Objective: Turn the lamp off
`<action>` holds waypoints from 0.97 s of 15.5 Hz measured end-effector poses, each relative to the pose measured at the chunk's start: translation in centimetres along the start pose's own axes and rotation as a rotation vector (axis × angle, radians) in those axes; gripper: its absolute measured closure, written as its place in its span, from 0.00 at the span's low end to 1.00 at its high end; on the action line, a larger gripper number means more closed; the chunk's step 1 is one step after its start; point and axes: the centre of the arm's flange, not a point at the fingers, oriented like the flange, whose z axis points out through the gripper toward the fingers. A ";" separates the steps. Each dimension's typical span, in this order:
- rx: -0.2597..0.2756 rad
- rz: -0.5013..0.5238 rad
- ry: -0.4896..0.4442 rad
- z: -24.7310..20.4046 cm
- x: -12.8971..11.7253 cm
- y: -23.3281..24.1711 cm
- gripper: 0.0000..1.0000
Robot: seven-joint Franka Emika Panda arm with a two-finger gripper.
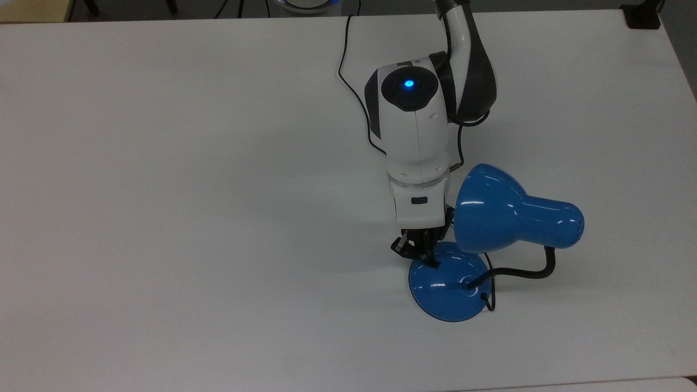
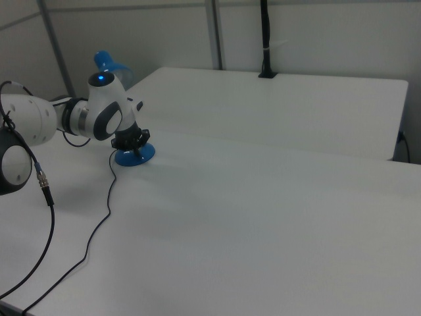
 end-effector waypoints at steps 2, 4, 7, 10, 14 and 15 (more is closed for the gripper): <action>-0.001 0.036 -0.008 -0.1 -0.6 0.4 0.99; -0.005 0.143 -0.012 -1.7 -1.4 1.7 0.99; 0.064 0.321 -0.109 -7.8 -2.9 3.5 0.99; 0.060 0.495 -0.276 -16.8 -5.4 5.5 0.99; -0.003 0.632 -0.445 -26.0 -10.1 7.6 0.91; -0.014 0.651 -0.463 -27.6 -11.2 8.1 0.81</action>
